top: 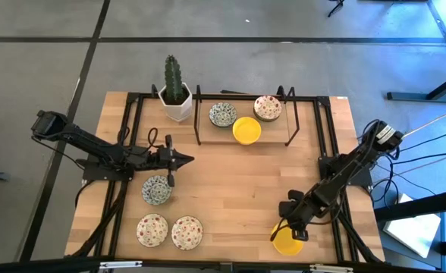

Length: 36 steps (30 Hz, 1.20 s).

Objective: Pick & Place Mini bowls
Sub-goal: Stack the yellow bowl on top of the yellow bowl on the shelf

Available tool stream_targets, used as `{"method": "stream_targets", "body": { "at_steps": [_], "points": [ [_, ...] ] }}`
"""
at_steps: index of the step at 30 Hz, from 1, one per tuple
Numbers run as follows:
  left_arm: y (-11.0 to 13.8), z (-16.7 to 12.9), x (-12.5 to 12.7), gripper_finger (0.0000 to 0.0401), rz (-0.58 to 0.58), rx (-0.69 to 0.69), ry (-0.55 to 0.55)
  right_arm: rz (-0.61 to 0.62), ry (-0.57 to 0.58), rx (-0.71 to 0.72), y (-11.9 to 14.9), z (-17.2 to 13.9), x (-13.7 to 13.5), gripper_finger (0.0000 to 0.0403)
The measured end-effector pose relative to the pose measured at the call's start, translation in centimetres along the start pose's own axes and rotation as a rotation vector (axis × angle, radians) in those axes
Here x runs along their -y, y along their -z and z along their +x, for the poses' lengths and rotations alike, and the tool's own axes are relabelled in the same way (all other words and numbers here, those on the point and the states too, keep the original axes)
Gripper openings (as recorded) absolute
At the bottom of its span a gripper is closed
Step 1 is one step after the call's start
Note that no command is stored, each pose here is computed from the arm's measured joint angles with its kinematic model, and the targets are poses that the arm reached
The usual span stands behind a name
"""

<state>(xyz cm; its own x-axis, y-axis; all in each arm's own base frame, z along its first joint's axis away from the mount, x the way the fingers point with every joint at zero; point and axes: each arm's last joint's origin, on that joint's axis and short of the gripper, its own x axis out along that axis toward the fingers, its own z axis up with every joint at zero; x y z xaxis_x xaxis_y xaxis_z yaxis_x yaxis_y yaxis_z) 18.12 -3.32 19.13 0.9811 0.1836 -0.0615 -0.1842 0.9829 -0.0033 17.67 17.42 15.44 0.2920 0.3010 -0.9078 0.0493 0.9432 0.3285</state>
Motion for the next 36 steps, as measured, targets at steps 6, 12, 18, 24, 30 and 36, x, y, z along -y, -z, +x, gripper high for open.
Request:
{"method": "stream_targets", "body": {
  "at_steps": [6,12,18,24,30,36],
  "points": [
    [0.0,0.0,-0.1,0.0004,-0.008,0.001,-0.024,0.008,0.036,-0.028,0.0,0.9,0.4,0.0113],
    [0.0,0.0,-0.1,0.0004,-0.011,0.001,-0.023,-0.015,0.041,-0.028,-0.1,1.0,0.5,0.0012],
    [0.0,0.0,-0.1,0.0004,-0.036,0.001,-0.022,-0.034,0.051,-0.014,-0.2,0.9,0.5,0.0012],
    [0.1,0.0,0.0,0.0004,-0.048,-0.009,0.004,-0.087,0.056,0.009,-0.4,0.9,0.4,0.0009],
    [0.0,0.0,0.0,0.0004,-0.058,-0.004,0.005,-0.192,0.061,0.087,-2.6,0.1,0.2,0.0005],
    [0.2,0.0,0.1,0.0004,-0.05,-0.027,0.047,-0.308,0.052,0.193,-6.7,-2.5,-0.8,0.0006]
  ]
}}
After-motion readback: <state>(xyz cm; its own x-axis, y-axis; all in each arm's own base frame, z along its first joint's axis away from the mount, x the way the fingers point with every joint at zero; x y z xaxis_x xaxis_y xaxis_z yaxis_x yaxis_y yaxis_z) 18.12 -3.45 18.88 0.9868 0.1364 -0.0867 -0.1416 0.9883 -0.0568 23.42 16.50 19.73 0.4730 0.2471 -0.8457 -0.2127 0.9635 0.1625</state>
